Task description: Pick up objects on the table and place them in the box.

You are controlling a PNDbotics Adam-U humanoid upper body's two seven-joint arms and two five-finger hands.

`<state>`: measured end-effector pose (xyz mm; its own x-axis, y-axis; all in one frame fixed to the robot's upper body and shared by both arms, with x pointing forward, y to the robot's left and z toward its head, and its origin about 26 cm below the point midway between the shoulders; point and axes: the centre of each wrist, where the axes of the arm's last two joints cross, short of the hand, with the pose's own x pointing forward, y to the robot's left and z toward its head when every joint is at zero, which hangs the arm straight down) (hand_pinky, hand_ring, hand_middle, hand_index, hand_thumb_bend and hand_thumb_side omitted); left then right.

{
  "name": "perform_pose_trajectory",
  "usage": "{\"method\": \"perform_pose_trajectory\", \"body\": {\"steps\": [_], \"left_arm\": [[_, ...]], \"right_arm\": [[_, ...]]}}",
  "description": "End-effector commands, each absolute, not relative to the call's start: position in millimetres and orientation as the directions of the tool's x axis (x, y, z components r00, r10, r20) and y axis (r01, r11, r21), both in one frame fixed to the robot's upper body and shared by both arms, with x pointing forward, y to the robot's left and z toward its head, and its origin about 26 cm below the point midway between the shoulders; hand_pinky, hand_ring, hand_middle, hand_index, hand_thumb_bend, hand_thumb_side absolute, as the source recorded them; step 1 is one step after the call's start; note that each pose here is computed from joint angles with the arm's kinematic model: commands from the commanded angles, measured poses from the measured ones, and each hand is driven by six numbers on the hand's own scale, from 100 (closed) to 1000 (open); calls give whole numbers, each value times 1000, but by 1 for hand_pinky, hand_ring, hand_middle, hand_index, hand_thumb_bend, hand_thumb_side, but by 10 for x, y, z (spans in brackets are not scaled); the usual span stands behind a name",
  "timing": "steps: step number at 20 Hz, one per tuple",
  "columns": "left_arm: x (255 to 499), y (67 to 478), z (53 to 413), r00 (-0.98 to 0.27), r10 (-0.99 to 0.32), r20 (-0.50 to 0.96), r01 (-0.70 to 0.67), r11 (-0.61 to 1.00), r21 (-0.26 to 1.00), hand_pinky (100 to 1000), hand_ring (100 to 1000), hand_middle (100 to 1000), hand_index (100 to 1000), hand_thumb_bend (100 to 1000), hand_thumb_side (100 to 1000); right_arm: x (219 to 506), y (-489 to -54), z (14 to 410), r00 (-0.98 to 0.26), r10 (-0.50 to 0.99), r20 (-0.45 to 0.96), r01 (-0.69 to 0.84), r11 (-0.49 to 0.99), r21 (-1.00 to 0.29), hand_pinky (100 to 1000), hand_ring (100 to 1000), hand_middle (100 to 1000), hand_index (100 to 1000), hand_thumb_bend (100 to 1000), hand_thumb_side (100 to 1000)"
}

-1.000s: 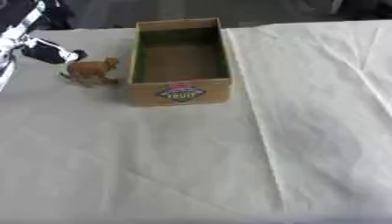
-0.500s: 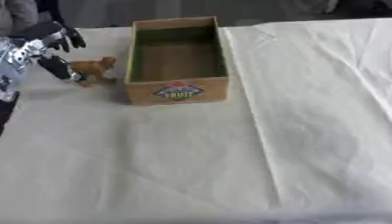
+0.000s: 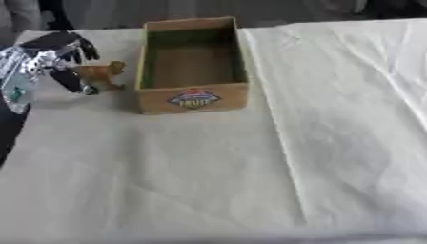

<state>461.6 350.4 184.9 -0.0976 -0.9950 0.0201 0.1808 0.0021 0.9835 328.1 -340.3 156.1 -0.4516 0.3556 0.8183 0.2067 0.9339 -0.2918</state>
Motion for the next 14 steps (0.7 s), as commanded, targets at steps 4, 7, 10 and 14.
{"method": "perform_pose_trajectory", "body": {"steps": [4,7,10,14], "left_arm": [[4659,3517,1958,-66,-997,-30,90,-36,995,657,612,617,724,595,100],[4660,3520,1938,-66,-997,-34,55,-38,998,594,534,539,659,521,100],[4658,3529,1925,-63,-998,-23,30,-25,999,548,479,478,596,447,100],[4657,3534,1917,-62,-998,-12,27,-13,1000,493,394,381,482,391,100]], "right_arm": [[3274,-3426,1673,-477,370,798,208,929,-306,424,581,656,796,100,357],[3273,-3426,1672,-477,369,798,208,929,-305,424,581,656,796,100,357],[3272,-3428,1671,-476,369,798,209,929,-304,424,581,656,796,100,358],[3273,-3428,1669,-476,369,799,209,929,-305,424,581,655,796,100,359]]}}
